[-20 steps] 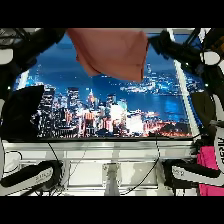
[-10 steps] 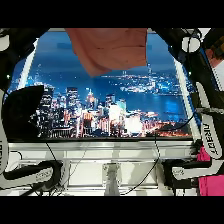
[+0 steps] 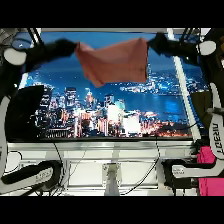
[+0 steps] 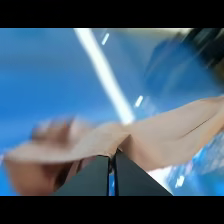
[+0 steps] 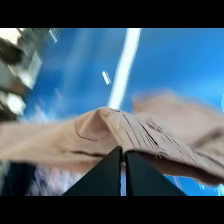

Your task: Fold the clothes and pants, and hang the long-sleeved shirts on hangers.

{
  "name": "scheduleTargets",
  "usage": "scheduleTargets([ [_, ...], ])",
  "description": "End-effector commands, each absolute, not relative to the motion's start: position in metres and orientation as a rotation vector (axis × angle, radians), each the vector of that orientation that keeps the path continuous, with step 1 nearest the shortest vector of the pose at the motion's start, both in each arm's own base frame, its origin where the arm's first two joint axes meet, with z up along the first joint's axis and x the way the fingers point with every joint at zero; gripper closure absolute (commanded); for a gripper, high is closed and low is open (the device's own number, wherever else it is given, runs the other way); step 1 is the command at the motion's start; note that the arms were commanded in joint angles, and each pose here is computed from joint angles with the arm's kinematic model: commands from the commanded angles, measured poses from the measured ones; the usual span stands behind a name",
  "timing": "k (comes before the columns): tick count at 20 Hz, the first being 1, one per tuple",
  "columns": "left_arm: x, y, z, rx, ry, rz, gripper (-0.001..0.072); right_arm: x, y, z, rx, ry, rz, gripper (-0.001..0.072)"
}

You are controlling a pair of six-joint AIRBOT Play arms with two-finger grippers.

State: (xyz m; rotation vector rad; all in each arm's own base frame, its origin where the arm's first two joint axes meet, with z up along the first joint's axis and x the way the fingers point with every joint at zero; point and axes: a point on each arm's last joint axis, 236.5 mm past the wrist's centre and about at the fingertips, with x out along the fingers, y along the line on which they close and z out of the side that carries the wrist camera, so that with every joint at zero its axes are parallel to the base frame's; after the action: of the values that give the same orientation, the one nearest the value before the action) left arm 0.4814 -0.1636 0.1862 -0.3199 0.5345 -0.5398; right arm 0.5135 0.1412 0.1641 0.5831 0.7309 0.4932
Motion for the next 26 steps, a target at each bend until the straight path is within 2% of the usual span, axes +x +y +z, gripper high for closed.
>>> scheduleTargets([
  [1, 0.418, -0.16, 0.121, -0.312, 0.72, -0.521, 0.0702, 0.443, 0.131, 0.111, 0.531, 0.932, 0.459, 0.0706],
  [3, 0.367, -0.168, 0.093, -0.277, 0.784, -0.552, 0.0702, 0.406, 0.121, 0.091, 0.52, 0.98, 0.411, 0.0705],
  [9, 0.234, -0.173, 0.003, -0.335, 0.987, -0.599, 0.0701, 0.286, 0.083, 0.022, 0.477, 1.209, 0.261, 0.0704],
  [14, 0.177, -0.18, -0.02, -0.372, 1.059, -0.652, 0.07, 0.201, 0.056, -0.027, 0.451, 1.423, 0.113, 0.0704],
  [17, 0.16, -0.184, -0.018, -0.357, 1.089, -0.699, 0.0699, 0.18, 0.036, -0.033, 0.387, 1.477, 0.052, 0.0704],
  [21, 0.165, -0.183, -0.017, -0.367, 1.075, -0.688, 0.0699, 0.19, 0.034, -0.032, 0.399, 1.435, 0.043, 0.0704],
  [26, 0.232, -0.182, 0.026, -0.568, 0.818, -0.565, 0.0701, 0.239, 0.062, -0.013, 0.581, 1.242, 0.107, 0.0706],
])
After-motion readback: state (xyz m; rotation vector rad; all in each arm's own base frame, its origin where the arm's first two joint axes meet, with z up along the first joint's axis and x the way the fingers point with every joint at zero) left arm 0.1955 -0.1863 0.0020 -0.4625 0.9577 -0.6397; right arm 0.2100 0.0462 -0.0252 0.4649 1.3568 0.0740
